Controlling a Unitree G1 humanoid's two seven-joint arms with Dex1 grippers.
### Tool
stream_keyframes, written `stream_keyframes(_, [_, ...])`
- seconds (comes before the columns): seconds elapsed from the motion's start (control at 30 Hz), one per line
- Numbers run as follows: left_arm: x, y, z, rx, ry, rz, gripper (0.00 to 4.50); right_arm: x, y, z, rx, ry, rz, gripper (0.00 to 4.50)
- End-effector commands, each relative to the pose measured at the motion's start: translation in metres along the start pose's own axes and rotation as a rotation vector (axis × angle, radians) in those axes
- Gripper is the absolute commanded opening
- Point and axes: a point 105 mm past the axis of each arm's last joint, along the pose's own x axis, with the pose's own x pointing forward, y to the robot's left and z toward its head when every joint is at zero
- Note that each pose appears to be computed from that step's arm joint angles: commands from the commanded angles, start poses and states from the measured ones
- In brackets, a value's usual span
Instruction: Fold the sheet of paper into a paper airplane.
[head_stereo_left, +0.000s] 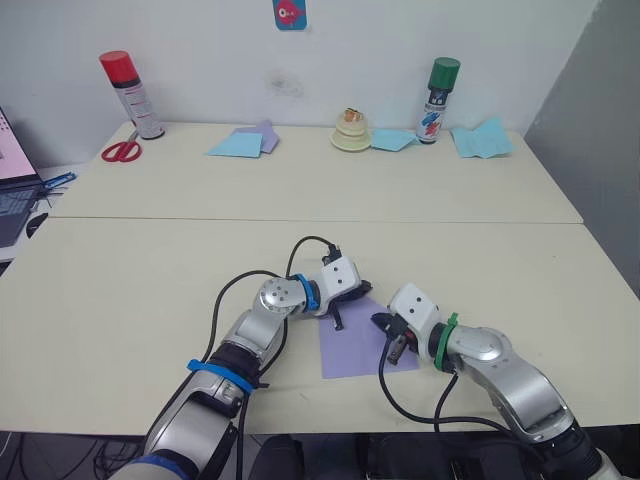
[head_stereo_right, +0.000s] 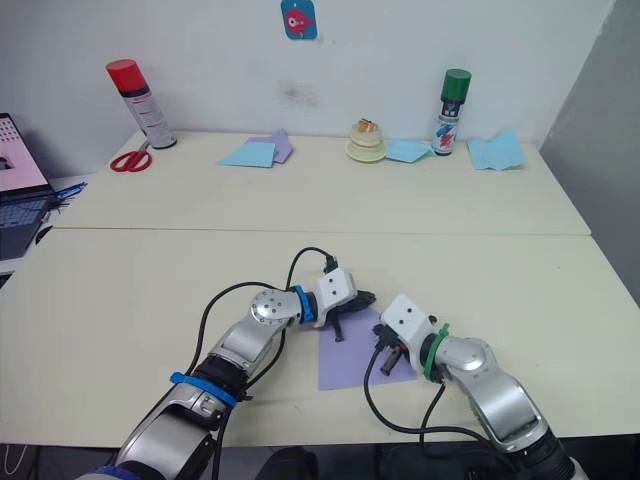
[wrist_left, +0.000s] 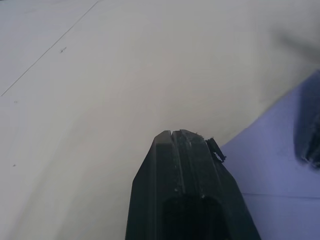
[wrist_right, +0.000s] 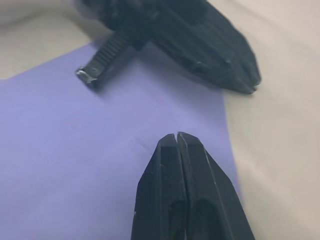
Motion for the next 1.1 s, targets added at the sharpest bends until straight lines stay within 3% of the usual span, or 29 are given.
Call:
stream_keyframes(0.03, [-0.009,0.005,-0.033,-0.114,0.103,0.057,0.0,0.003,0.004,-0.008,-0.018,0.043,0.029,0.03])
stream_keyframes(0.27, [-0.018,0.03,0.0,-0.193,-0.033,0.146,0.0,0.005,0.001,-0.016,-0.012,0.085,0.012,0.03])
stream_keyframes(0.53, [-0.063,0.058,0.054,-0.315,-0.242,0.25,0.0,0.006,0.001,-0.017,-0.014,0.092,0.007,0.03])
stream_keyframes(0.67, [-0.089,0.056,0.057,-0.472,-0.273,0.29,0.0,0.007,0.0,-0.017,-0.015,0.091,0.007,0.03])
stream_keyframes(0.87, [-0.113,0.029,0.04,-0.735,-0.234,0.276,0.0,0.007,0.001,-0.018,-0.015,0.09,0.011,0.03])
stream_keyframes(1.1, [-0.123,0.001,0.026,-1.055,-0.275,0.258,1.89,0.005,0.001,-0.019,-0.011,0.093,0.013,0.0])
